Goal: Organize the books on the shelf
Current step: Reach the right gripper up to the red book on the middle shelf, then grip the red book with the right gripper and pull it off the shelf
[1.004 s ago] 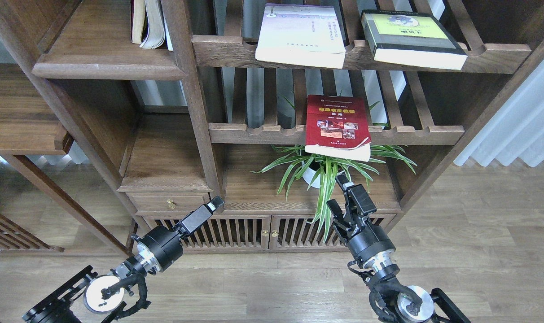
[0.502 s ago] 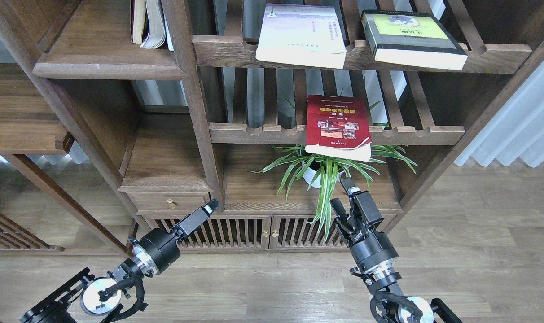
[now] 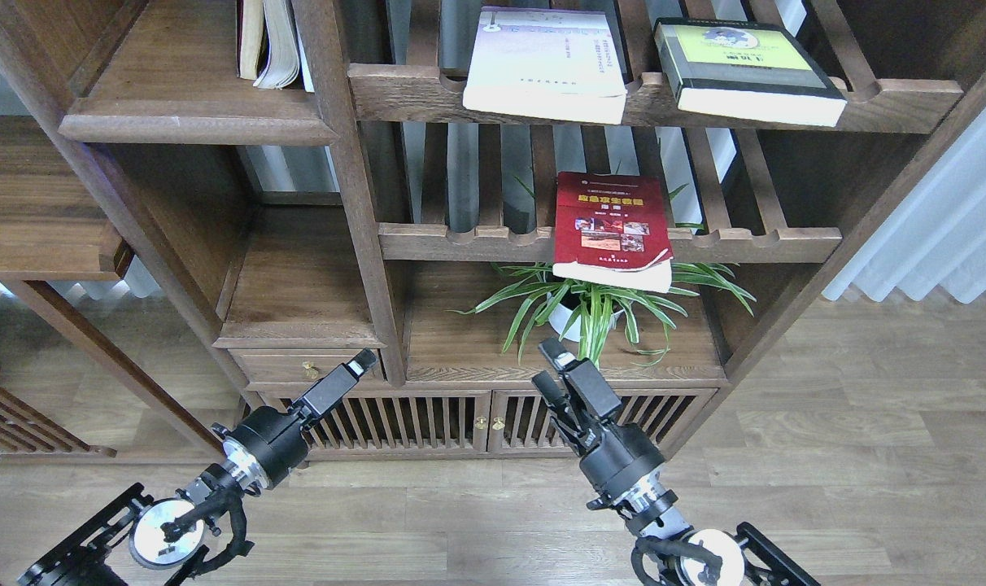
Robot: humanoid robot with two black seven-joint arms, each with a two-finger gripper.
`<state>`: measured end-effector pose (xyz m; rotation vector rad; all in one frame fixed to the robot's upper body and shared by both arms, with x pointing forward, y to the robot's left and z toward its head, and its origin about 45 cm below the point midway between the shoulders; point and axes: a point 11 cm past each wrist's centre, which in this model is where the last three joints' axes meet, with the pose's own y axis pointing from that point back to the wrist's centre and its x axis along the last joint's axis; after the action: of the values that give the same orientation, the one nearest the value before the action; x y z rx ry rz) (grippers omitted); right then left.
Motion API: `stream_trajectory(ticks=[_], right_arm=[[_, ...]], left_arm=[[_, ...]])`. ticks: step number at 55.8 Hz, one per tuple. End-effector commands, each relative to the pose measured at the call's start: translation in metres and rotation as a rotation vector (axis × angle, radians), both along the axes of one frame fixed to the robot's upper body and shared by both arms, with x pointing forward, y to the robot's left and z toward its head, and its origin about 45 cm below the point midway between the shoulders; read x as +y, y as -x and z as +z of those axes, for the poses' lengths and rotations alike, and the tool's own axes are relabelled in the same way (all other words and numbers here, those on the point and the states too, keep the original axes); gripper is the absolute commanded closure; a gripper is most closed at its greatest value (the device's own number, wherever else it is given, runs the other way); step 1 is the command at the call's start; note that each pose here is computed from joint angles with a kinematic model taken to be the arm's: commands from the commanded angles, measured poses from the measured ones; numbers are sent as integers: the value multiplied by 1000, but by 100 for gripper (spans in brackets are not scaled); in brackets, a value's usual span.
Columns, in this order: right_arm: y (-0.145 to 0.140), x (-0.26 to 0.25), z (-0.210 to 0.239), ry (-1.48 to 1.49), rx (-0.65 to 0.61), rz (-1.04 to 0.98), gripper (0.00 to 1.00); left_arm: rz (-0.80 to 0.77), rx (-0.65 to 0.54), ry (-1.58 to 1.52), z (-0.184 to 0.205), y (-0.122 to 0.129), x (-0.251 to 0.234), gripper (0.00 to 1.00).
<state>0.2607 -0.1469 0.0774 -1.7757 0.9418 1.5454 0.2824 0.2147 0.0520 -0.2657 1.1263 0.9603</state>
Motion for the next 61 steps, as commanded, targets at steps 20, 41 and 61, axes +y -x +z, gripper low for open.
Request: stream_trajectory(ticks=[20, 41, 61], right_arm=[[-68, -23, 11, -19, 139, -210, 1], [-93, -44, 24, -20, 132, -296, 3], [-105, -68, 17, -17, 298, -406, 16]], left_arm=[[49, -19, -32, 6, -8, 28, 0], [46, -18, -30, 6, -7, 27, 0], [41, -12, -28, 4, -5, 25, 0]])
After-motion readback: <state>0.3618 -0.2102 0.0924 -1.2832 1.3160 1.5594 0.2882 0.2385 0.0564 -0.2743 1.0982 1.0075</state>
